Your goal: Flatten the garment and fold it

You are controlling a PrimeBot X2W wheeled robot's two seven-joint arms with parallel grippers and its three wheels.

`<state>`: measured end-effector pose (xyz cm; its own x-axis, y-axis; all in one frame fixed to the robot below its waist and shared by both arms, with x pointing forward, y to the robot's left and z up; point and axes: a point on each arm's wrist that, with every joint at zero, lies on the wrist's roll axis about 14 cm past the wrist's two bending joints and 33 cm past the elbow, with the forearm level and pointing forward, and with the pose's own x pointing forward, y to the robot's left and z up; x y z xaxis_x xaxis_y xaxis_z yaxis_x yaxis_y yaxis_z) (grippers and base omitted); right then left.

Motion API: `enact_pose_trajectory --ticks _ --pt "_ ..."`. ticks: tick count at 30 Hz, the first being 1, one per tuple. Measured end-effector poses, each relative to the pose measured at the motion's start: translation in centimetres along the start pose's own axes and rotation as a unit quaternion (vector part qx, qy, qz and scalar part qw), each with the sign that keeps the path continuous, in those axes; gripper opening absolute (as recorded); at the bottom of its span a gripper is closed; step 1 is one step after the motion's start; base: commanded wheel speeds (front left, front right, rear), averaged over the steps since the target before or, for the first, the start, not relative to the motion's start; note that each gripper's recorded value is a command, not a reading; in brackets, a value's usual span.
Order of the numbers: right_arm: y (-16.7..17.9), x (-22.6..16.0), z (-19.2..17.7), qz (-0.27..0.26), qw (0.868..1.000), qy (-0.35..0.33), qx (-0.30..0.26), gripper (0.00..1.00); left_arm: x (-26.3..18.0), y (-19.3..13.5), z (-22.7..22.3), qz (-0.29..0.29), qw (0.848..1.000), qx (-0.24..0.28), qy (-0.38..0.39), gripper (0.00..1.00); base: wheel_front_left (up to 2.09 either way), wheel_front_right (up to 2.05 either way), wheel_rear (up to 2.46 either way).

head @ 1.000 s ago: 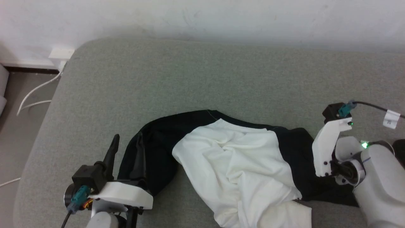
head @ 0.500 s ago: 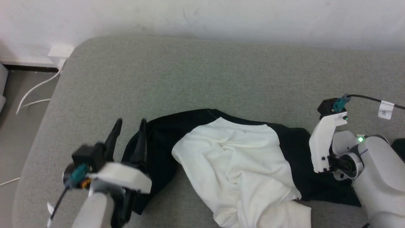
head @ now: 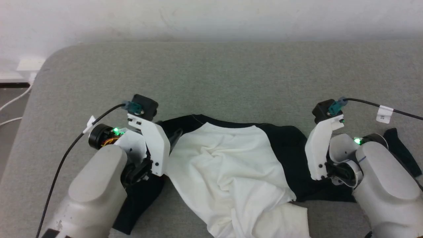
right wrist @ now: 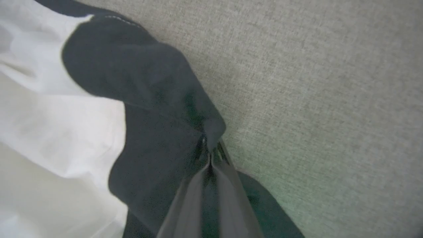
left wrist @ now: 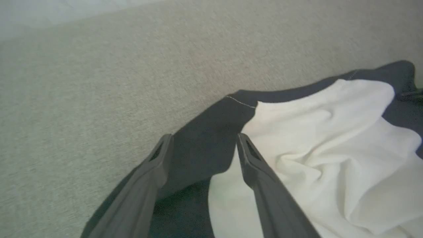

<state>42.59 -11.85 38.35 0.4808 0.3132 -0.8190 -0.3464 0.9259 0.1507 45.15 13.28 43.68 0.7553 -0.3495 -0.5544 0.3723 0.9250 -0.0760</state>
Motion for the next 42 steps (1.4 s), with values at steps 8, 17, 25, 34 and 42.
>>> enact_pose_trajectory --ticks 8,17,25,34,42 --pt "-0.2 0.2 0.1 0.004 1.000 -0.002 -0.002 0.00 2.2 2.2 -3.8 0.005 0.990 0.023 0.141 1.00 0.00 0.00 0.00" --pt "-0.4 0.5 -0.2 0.015 1.000 -0.003 0.014 0.00 3.8 1.9 -5.5 -0.012 0.965 0.037 0.258 0.89 0.00 0.00 0.00" --pt "-0.6 0.1 0.5 0.022 0.999 -0.032 0.021 0.00 3.7 0.6 -5.4 -0.035 0.965 0.045 0.255 0.00 0.00 0.00 0.00" --pt "-3.3 -4.0 7.4 -0.027 0.984 -0.174 -0.003 0.00 2.7 3.5 4.5 0.035 0.997 0.061 0.026 0.00 0.00 0.00 0.00" --pt "-4.3 -11.0 20.5 -0.075 0.935 -0.344 -0.043 0.00 -1.2 6.5 20.8 0.107 0.964 0.080 -0.230 0.00 0.00 0.00 0.00"
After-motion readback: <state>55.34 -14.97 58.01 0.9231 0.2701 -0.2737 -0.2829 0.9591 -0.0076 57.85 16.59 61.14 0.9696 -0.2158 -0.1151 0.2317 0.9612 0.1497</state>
